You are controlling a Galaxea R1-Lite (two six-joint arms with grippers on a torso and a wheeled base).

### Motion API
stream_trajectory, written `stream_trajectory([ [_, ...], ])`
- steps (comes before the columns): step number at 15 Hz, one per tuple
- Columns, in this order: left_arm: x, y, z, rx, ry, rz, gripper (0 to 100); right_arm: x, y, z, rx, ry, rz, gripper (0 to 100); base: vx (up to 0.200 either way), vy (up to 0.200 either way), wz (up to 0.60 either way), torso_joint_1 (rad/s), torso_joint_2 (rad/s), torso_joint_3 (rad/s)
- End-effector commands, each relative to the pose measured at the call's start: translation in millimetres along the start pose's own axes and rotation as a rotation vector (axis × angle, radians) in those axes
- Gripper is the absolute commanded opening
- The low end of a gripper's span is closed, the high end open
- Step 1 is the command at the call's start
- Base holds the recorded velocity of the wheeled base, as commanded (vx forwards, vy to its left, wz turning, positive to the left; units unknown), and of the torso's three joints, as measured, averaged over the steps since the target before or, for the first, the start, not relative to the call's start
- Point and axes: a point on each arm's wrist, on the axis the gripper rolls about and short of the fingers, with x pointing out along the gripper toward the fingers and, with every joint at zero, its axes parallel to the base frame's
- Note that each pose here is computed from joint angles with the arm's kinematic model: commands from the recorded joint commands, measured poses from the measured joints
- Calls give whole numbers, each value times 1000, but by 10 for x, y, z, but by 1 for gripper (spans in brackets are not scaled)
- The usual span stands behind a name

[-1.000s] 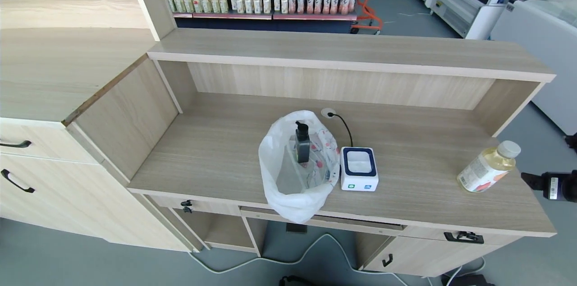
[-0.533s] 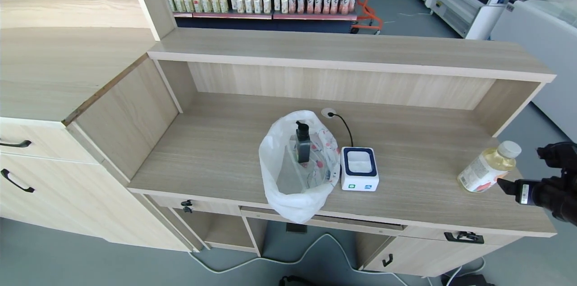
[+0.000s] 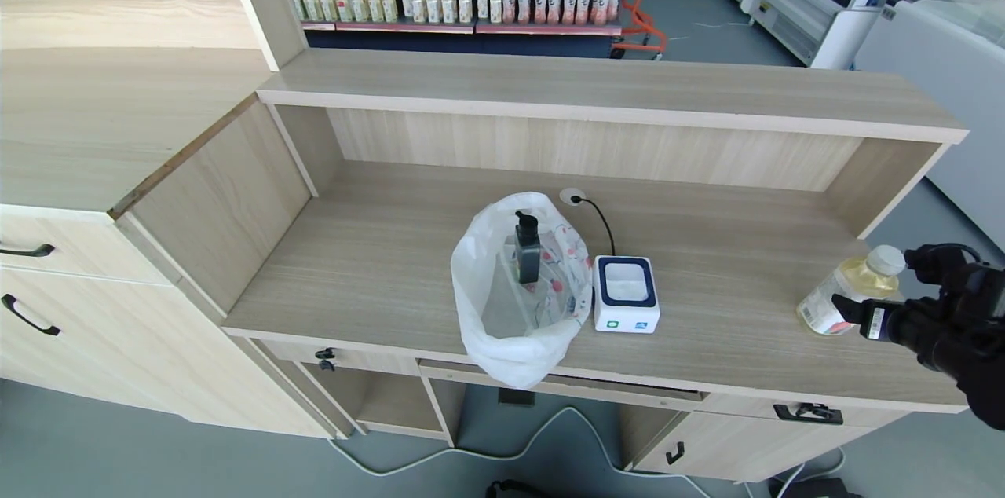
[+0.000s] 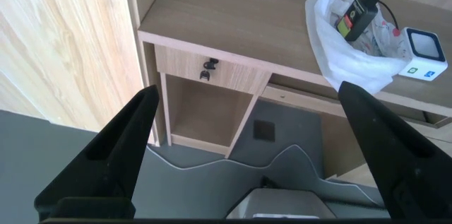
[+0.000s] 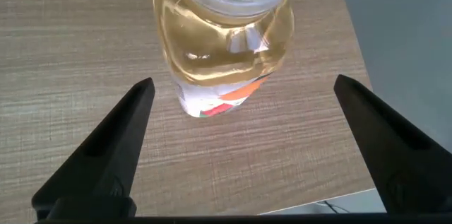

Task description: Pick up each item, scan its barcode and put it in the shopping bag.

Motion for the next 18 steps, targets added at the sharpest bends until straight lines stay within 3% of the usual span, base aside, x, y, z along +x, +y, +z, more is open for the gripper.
stream_trajectory([
  [1,1,1,-4,0,1,0,100,89,117,-66,-4,15,34,100,0,0,0,0,0,0],
  [6,-1,0,0,0,0,-1,100,219,229,-31,-31,-15,57,100,0,0,0,0,0,0],
  [18,-1,0,0,0,0,-1,100,571,236,-66,-75,-49,53,100,0,0,0,0,0,0],
])
